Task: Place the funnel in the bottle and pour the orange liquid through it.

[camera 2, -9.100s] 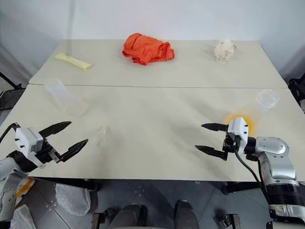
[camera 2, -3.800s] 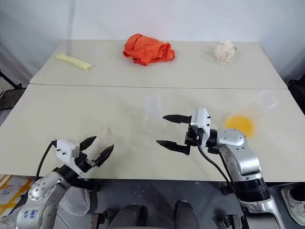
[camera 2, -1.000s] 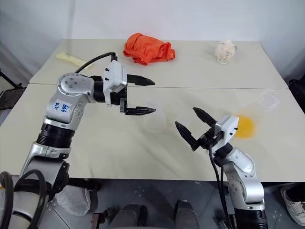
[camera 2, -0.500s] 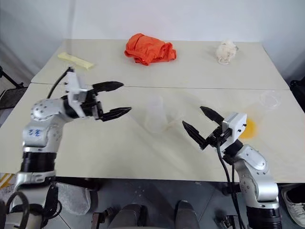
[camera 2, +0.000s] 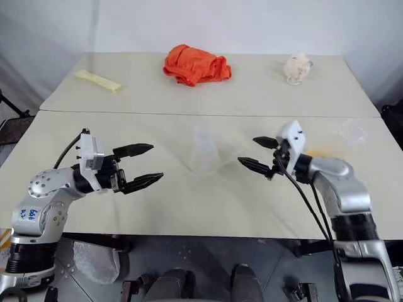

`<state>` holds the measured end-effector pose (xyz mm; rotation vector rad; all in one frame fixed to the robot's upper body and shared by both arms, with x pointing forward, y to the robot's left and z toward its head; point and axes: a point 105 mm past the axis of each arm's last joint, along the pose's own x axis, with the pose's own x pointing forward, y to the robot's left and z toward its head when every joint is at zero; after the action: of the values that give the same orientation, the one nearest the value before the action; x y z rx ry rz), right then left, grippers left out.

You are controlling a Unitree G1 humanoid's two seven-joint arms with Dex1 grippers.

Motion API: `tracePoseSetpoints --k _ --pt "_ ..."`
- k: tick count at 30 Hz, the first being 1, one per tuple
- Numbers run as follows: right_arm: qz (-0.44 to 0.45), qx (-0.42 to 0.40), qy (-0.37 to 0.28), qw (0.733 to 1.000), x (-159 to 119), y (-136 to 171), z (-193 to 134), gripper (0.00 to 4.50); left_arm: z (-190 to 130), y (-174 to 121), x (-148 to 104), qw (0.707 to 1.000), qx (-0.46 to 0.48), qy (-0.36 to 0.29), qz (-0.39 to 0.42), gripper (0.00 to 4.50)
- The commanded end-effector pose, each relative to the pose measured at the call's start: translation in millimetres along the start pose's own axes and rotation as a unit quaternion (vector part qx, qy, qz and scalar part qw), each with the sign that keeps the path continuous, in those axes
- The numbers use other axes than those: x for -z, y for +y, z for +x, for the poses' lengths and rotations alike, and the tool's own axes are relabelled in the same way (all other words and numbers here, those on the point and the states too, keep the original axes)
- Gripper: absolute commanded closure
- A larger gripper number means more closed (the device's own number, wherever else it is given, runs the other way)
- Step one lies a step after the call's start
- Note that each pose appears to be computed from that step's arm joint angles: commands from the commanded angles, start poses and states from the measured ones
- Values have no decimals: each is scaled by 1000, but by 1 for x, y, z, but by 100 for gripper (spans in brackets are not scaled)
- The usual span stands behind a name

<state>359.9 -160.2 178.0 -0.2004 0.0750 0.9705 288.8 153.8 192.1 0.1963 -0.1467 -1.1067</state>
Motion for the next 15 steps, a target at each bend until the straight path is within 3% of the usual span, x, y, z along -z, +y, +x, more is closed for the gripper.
tracePoseSetpoints --k 1,11,15 --pt "-5 -22 16 1000 -1 -5 11 0 2 -7 -11 1000 2 -19 13 2" --pt "17 -74 77 994 5 6 22 0 -2 -14 -10 1000 -21 -18 13 2" --pt "16 -77 73 994 4 8 23 92 -1 -13 -10 999 -24 -20 12 0"
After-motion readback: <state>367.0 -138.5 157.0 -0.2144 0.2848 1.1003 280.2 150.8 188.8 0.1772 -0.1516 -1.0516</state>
